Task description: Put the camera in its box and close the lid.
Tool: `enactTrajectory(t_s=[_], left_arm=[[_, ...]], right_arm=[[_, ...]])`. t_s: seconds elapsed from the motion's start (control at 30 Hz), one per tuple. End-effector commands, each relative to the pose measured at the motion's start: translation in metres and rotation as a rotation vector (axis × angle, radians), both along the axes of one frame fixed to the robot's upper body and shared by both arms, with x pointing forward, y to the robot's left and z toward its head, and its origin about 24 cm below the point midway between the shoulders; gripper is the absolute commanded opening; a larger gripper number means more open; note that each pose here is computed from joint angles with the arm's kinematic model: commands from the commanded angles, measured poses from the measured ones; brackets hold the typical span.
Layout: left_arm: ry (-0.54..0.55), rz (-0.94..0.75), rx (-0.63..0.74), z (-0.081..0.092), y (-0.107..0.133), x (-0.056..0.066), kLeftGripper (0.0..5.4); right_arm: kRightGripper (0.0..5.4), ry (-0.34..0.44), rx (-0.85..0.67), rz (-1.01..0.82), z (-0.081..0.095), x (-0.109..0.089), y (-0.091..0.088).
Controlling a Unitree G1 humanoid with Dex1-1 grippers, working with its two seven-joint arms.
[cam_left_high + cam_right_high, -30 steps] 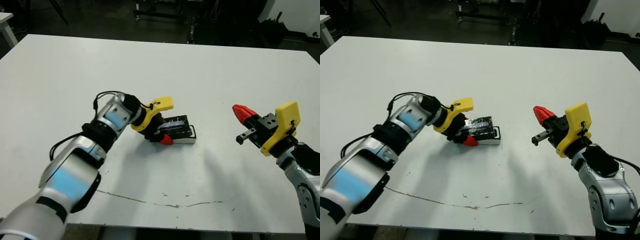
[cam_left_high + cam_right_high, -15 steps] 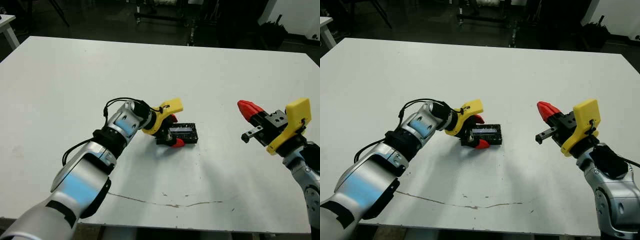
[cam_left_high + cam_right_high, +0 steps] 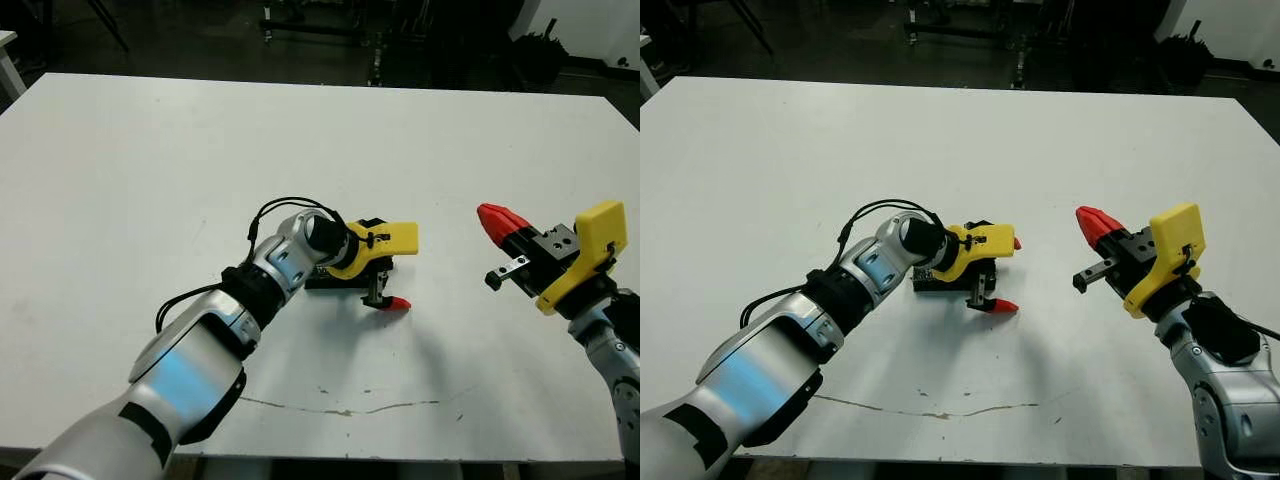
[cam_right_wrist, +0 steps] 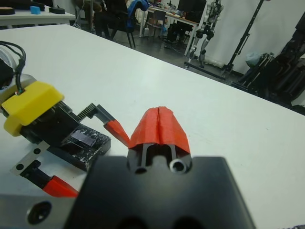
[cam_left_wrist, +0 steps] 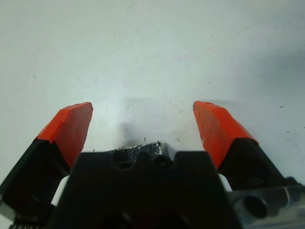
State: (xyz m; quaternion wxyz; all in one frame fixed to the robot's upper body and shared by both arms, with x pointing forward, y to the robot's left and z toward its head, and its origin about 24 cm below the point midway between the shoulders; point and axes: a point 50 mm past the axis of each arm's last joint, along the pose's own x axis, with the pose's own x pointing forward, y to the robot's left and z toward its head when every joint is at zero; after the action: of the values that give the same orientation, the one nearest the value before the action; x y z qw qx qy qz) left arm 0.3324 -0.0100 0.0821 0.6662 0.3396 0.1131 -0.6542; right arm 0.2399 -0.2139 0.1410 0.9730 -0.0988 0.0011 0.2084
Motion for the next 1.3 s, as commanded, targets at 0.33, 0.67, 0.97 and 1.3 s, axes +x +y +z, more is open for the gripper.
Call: enactTrajectory(t_s=[0.33, 0.67, 0.97, 1.3], left_arm=[[0.088, 0.042, 0.064, -0.006, 0.035, 0.005, 5.39], [0.193, 0.173, -0.208, 0.027, 0.075, 0.022, 5.39], [0.279, 0.257, -0.451, 0.052, 0.107, 0.021, 5.39], [0.41, 0.381, -0.671, 0.073, 0.118, 0.012, 5.39]], right_arm=[[0.0, 0.008, -0.013, -0.009, -0.002, 0.0, 0.0], [0.0, 0.002, -0.001, -0.017, -0.001, 0.0, 0.001], [0.0, 0.017, -0.014, -0.02, -0.004, 0.001, 0.002], [0.0, 0.014, -0.035, -0.025, -0.002, 0.001, 0.001]])
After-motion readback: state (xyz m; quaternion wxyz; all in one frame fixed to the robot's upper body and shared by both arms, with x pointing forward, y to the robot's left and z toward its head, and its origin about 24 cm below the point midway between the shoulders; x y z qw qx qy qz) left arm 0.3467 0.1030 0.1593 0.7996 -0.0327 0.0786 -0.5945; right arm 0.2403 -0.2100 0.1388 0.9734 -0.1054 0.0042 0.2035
